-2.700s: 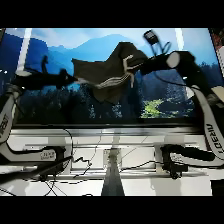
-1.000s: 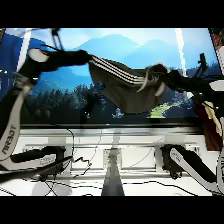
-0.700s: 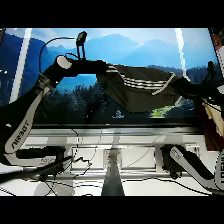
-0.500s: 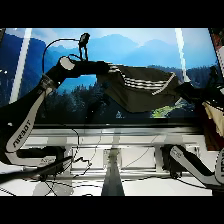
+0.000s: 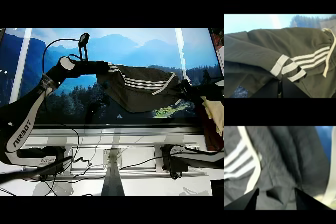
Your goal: Fold the clothes and pants, and hang the long-sleeved shirts on hangers.
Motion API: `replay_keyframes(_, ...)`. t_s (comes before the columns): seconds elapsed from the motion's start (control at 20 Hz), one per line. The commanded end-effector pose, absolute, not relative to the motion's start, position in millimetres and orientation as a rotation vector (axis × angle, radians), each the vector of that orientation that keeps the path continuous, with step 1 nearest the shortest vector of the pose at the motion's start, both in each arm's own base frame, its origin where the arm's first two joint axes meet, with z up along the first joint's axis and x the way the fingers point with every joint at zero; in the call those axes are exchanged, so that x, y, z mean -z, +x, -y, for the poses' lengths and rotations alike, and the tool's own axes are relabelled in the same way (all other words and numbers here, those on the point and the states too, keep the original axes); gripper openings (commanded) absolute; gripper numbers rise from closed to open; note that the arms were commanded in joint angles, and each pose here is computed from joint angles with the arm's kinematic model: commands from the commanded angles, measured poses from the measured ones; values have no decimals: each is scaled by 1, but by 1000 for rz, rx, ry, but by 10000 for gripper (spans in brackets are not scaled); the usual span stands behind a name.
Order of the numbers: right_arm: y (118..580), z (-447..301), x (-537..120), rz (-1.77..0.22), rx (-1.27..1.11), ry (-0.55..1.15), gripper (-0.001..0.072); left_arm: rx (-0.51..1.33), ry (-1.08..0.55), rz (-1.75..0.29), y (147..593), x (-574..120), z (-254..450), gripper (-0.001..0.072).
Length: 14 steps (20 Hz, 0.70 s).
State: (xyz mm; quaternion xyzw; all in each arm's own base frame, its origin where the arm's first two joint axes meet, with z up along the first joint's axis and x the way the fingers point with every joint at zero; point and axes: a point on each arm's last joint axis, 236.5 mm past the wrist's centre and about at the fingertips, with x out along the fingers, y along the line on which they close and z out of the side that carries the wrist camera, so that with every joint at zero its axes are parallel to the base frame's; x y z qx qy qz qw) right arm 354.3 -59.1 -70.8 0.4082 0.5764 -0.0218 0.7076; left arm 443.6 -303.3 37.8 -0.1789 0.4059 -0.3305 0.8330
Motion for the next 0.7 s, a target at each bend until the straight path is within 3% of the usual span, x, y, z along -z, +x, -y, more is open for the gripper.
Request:
replay_keyframes(0.0,373,60,84,-1296,37,936,427,699,-379,-860,444,-37,303,10)
replay_keyframes(0.15,380,47,82,-1295,-36,867,198,697,-379,-859,445,-37,302,10)
replay_keyframes(0.2,385,41,76,-1284,-86,826,64,697,-379,-859,445,-37,302,10)
replay_keyframes(0.25,389,37,70,-1272,-120,789,23,697,-379,-859,445,-38,302,9)
replay_keyframes(0.4,409,42,41,-1207,-163,667,21,687,-384,-856,448,-38,297,10)
replay_keyframes(0.55,415,72,27,-1184,-54,596,22,670,-391,-853,453,-37,289,9)
replay_keyframes(0.6,410,77,29,-1207,-41,579,62,665,-394,-852,455,-37,286,10)
replay_keyframes(0.65,406,82,34,-1224,-26,564,307,665,-394,-852,455,-37,286,10)
